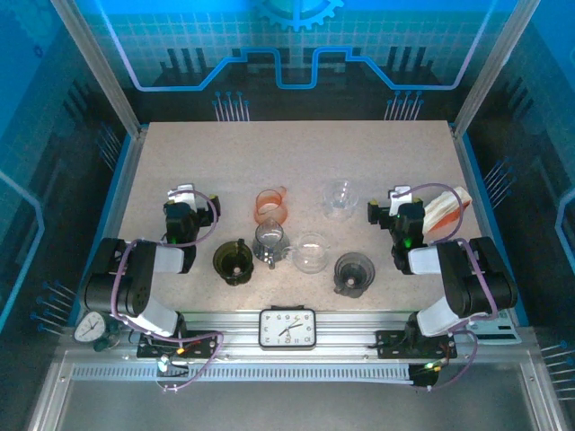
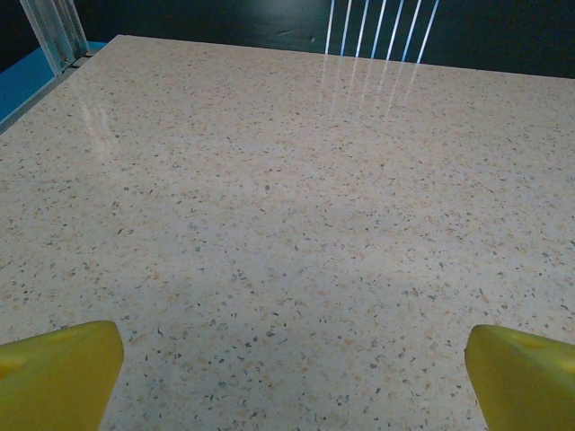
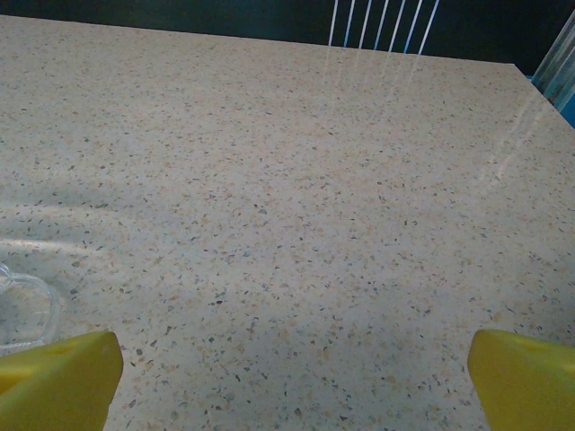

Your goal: Place the coffee filter in the dripper

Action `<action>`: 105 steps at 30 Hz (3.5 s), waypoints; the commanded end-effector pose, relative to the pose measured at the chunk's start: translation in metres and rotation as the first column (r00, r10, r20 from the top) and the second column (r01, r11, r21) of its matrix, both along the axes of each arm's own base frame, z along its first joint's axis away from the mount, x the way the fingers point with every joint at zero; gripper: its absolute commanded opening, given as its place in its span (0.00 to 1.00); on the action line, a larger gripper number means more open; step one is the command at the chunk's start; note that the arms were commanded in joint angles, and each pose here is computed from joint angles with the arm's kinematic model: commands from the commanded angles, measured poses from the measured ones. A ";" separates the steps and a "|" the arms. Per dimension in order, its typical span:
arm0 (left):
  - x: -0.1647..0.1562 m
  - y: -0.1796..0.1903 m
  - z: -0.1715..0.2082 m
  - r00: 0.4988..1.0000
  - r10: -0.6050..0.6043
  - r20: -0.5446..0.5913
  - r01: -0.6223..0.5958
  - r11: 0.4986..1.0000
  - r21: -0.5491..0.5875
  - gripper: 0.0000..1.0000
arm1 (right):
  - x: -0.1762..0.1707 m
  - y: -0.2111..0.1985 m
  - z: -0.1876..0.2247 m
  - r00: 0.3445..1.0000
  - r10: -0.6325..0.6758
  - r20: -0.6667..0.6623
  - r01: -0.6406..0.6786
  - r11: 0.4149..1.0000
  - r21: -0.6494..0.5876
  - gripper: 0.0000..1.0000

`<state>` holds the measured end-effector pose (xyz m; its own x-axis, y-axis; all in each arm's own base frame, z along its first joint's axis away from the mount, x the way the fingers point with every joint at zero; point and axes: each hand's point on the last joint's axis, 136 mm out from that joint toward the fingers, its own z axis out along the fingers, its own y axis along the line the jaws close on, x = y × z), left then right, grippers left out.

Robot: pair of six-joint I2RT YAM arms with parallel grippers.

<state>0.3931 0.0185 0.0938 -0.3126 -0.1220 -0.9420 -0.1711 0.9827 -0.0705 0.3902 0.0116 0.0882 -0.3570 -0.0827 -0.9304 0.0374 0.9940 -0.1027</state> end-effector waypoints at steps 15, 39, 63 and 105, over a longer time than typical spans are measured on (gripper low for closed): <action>-0.001 -0.004 0.021 1.000 -0.021 0.014 0.021 1.000 0.013 0.99 | 0.005 -0.007 0.019 0.999 -0.013 0.051 0.011 0.999 0.037 1.00; -0.023 0.033 0.137 0.897 0.425 0.117 -0.199 0.627 -0.753 0.99 | -0.002 -0.029 0.092 0.947 -0.313 -0.076 0.310 0.824 0.474 1.00; -0.068 -0.155 0.097 0.800 -0.449 -0.398 0.125 0.774 -0.621 0.93 | -0.050 0.111 0.065 0.867 0.319 -0.382 -0.119 0.878 0.464 1.00; -0.101 -0.219 0.031 0.579 -0.560 -0.593 0.228 0.809 -0.542 0.59 | -0.106 0.207 0.021 0.644 0.422 -0.638 -0.448 0.884 0.133 0.77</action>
<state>0.2892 -0.1905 0.1162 -0.9459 -0.1016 -0.3081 0.0475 0.8960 -0.4414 0.2810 0.2196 0.1086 -0.7704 -0.3879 -0.5059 -0.4822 0.8737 0.0644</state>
